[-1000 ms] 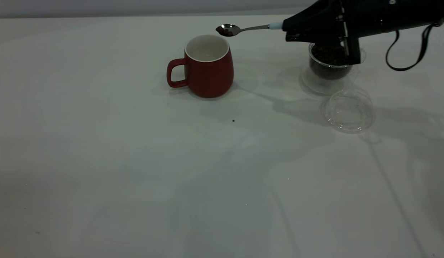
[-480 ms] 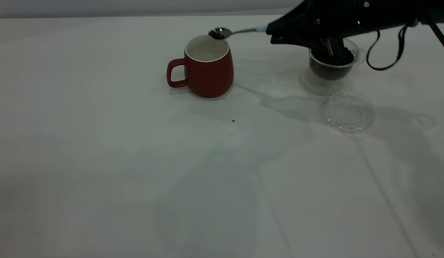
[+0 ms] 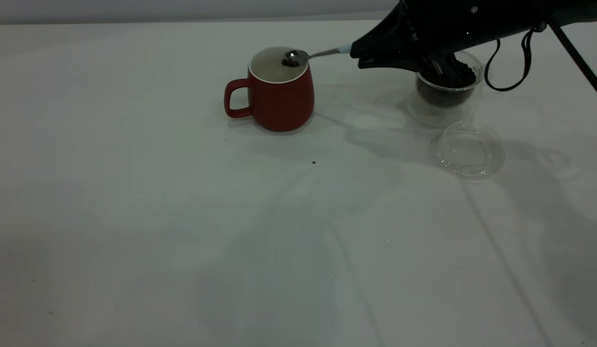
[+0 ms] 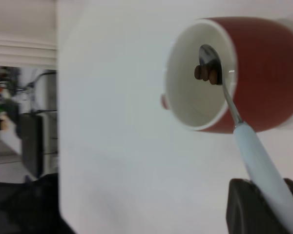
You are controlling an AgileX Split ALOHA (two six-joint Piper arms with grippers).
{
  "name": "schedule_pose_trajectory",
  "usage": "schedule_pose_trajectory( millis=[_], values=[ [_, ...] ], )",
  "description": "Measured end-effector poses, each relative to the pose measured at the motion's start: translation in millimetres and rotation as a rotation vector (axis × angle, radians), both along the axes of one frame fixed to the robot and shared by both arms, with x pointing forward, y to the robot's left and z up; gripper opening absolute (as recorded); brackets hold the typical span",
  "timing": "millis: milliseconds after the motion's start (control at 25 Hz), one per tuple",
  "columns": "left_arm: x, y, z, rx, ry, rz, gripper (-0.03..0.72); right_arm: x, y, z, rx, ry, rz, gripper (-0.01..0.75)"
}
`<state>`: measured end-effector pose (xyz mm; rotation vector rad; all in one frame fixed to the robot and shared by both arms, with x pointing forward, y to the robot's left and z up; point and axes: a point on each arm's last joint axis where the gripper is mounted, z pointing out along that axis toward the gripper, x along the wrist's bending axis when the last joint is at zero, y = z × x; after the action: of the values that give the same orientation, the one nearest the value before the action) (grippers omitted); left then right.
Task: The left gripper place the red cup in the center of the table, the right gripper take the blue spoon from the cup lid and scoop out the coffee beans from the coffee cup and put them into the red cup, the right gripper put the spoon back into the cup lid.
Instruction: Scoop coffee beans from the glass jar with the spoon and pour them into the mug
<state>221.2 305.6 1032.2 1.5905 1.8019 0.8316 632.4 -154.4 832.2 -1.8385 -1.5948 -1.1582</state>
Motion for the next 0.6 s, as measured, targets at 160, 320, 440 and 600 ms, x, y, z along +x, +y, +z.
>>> schedule_pose_trajectory(
  millis=[160, 320, 440, 600],
  values=[
    [0.0, 0.0, 0.0, 0.0, 0.0, 0.0, 0.445, 0.3, 0.8, -0.8, -0.038, -0.063, 0.04, 0.11],
    [0.0, 0.0, 0.0, -0.001, 0.0, 0.001, 0.445, -1.5, 6.6, -1.9, -0.093, -0.162, 0.118, 0.11],
    [0.0, 0.0, 0.0, -0.002, 0.0, 0.001, 0.445, -2.8, 10.9, -3.3, -0.127, -0.197, 0.147, 0.11],
    [0.0, 0.0, 0.0, -0.002, 0.0, 0.001, 0.445, -3.2, 13.6, -5.4, -0.171, -0.219, 0.158, 0.11]
  ],
)
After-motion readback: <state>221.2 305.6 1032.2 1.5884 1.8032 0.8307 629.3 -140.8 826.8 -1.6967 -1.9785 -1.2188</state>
